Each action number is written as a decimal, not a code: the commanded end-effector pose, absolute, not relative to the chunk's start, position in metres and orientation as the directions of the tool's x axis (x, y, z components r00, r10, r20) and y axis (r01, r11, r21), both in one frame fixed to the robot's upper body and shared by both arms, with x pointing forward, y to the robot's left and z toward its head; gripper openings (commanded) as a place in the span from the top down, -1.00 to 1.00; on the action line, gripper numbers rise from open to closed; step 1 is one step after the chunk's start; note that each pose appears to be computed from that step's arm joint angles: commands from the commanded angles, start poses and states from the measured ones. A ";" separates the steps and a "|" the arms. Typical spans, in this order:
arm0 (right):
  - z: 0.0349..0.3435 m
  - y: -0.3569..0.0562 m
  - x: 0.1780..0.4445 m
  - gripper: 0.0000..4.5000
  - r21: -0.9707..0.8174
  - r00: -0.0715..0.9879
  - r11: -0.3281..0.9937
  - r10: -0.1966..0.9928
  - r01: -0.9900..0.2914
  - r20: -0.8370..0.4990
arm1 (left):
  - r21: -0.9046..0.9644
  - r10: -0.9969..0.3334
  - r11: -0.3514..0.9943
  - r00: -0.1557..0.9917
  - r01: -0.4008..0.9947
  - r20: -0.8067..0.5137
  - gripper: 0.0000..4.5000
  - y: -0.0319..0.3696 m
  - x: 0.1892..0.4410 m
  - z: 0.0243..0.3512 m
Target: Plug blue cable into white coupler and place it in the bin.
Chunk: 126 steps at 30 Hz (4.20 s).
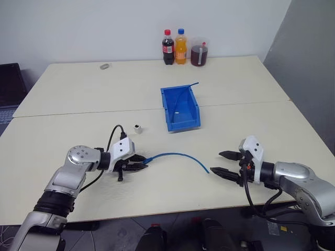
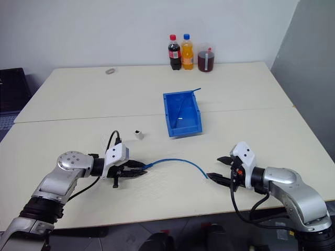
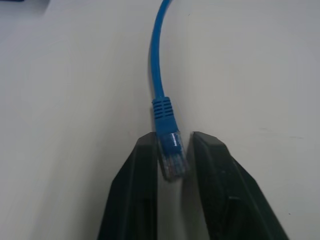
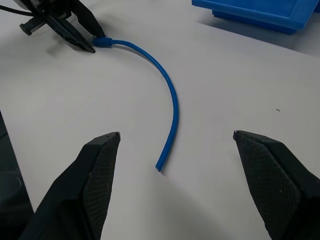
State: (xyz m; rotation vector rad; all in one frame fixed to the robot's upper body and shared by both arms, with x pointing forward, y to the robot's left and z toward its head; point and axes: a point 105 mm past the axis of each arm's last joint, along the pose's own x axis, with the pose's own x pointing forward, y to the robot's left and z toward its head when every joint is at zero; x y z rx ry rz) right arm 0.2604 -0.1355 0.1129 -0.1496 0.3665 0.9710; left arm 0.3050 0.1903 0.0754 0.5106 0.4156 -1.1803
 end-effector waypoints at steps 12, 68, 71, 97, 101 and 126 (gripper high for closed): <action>0.159 -0.113 0.258 -0.71 0.124 0.491 0.517 0.850 -0.847 -0.192 | -0.040 -0.921 0.331 0.314 0.943 -0.229 0.90 0.100 0.320 0.152; 0.204 -0.078 0.268 0.94 0.535 0.373 0.297 0.927 -0.791 0.037 | -0.372 -0.994 0.089 0.103 0.924 0.019 0.01 0.074 0.284 0.206; 0.203 -0.081 0.275 0.94 0.526 0.393 0.321 0.919 -0.788 0.026 | -0.303 -0.991 0.129 0.129 0.944 -0.023 -0.24 0.081 0.287 0.204; 0.195 -0.084 0.283 0.94 0.491 0.412 0.361 0.911 -0.793 -0.004 | 0.268 -0.486 0.783 0.821 0.561 -0.298 -0.98 0.214 0.359 0.112; 0.194 -0.084 0.282 0.94 0.484 0.411 0.365 0.911 -0.795 -0.011 | 0.244 -0.471 0.801 0.826 0.547 -0.309 -0.98 0.214 0.369 0.103; 0.193 -0.093 0.281 0.94 0.468 0.471 0.423 0.882 -0.775 -0.017 | 0.136 -0.501 0.810 0.794 0.571 -0.344 0.00 0.202 0.400 0.086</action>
